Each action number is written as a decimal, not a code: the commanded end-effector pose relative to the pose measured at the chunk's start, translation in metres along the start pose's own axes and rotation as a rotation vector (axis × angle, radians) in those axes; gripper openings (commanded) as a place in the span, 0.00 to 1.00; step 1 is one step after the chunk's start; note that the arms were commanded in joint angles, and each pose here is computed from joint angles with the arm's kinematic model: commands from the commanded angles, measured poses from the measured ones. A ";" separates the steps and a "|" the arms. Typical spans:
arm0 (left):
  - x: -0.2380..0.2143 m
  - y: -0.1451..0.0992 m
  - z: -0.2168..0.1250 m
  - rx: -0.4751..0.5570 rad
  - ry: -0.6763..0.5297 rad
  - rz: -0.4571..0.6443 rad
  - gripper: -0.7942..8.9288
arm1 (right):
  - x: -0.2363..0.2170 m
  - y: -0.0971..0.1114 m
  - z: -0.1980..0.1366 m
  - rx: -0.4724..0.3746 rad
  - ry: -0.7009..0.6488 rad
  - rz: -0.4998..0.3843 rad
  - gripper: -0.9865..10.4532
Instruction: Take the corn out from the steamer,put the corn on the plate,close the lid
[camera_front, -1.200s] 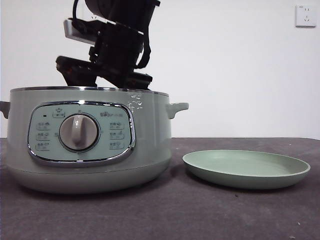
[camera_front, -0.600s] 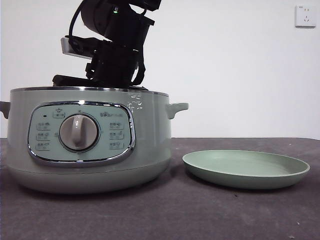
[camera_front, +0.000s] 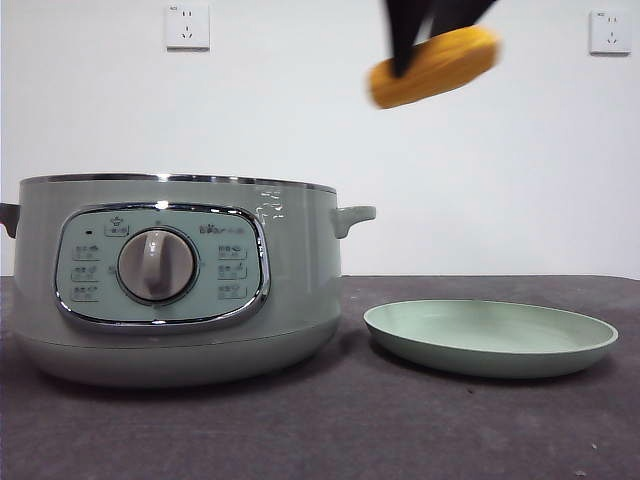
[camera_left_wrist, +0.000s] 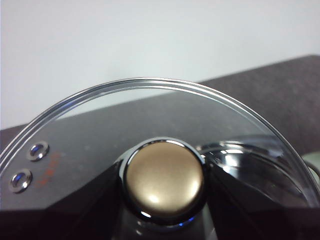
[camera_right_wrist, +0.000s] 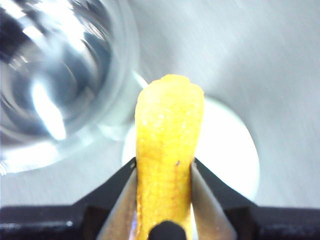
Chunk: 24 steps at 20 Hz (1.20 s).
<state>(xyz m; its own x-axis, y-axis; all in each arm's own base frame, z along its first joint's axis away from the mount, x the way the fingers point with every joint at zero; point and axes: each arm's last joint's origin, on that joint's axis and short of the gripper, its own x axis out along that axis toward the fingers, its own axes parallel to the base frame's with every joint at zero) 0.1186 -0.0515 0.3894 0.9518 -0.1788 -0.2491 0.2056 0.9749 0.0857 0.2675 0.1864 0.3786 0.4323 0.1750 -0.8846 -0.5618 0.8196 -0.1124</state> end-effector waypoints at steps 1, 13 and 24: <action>0.005 -0.003 0.010 -0.030 -0.057 -0.046 0.07 | 0.006 -0.018 -0.009 0.090 0.108 -0.019 0.07; 0.030 -0.013 0.011 -0.040 -0.027 -0.150 0.07 | 0.113 -0.028 -0.045 0.198 0.118 0.002 0.07; 0.032 -0.013 0.011 -0.039 -0.023 -0.150 0.07 | 0.184 -0.020 -0.073 0.203 0.095 -0.004 0.07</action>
<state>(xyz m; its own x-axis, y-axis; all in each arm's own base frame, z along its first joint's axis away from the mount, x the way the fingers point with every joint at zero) 0.1511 -0.0729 0.3799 0.8983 -0.3162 -0.3051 0.3402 0.9400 0.0274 0.3073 0.1622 0.1939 0.3812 0.1402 -0.9138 -0.4103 0.9114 -0.0313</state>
